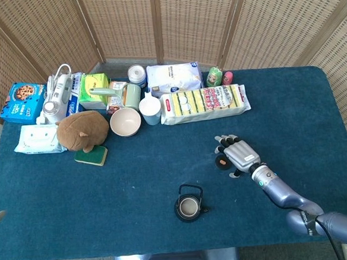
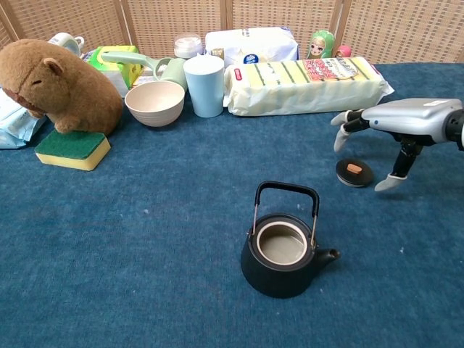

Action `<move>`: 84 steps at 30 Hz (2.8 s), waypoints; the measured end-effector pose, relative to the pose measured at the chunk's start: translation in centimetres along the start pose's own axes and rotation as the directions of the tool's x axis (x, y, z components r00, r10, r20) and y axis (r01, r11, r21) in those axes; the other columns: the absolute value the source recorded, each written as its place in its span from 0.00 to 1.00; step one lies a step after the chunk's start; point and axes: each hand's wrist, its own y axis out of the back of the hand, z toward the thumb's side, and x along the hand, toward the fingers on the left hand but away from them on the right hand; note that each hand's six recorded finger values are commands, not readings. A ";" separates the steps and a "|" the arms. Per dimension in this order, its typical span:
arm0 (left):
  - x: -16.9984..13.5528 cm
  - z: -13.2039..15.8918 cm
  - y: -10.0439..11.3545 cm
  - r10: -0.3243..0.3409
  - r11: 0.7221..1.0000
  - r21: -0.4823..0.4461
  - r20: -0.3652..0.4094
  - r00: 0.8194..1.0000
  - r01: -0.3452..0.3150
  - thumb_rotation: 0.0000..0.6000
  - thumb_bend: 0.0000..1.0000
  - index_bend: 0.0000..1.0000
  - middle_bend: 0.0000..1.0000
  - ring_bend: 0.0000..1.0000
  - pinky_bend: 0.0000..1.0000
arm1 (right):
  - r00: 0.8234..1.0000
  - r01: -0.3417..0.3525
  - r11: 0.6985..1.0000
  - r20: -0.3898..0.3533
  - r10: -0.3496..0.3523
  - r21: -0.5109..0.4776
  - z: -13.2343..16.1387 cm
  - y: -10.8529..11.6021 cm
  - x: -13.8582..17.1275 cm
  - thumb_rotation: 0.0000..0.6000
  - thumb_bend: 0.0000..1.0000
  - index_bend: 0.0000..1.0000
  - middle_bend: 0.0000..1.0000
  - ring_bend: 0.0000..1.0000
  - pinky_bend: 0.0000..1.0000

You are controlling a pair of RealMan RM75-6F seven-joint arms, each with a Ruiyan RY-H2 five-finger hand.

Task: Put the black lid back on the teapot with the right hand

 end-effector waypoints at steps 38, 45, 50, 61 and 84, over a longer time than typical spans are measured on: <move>0.1 -0.3 0.2 -0.002 1.000 -0.015 -0.006 1.000 0.002 1.00 0.09 0.00 0.00 0.00 0.00 | 1.000 -0.003 1.000 -0.001 0.003 -0.018 -0.4 -1.0 -1.5 1.00 0.21 0.32 0.05 0.00 0.00; 0.0 -0.2 0.1 -0.006 1.000 -0.013 -0.005 1.000 0.006 1.00 0.09 0.00 0.00 0.00 0.00 | 1.000 0.005 1.000 -0.005 -0.005 -0.013 -0.4 -1.0 -1.7 1.00 0.23 0.35 0.06 0.01 0.01; 0.0 -0.2 0.1 -0.005 1.000 -0.016 -0.006 1.000 0.004 1.00 0.09 0.00 0.00 0.00 0.00 | 1.000 0.016 1.000 -0.003 -0.016 -0.016 -0.4 -1.1 -1.9 1.00 0.24 0.41 0.08 0.03 0.03; -0.1 -0.2 0.1 -0.005 1.000 -0.016 -0.007 1.000 0.005 1.00 0.09 0.00 0.00 0.00 0.00 | 0.999 0.038 0.999 -0.009 -0.038 -0.021 -0.4 -1.0 -1.9 1.00 0.26 0.45 0.09 0.03 0.04; 0.1 0.2 -0.4 -0.022 1.000 0.002 0.004 1.000 0.022 1.00 0.09 0.00 0.00 0.00 0.00 | 0.988 0.123 0.992 -0.091 -0.122 0.011 1.5 4.8 3.6 1.00 0.29 0.45 0.09 0.03 0.04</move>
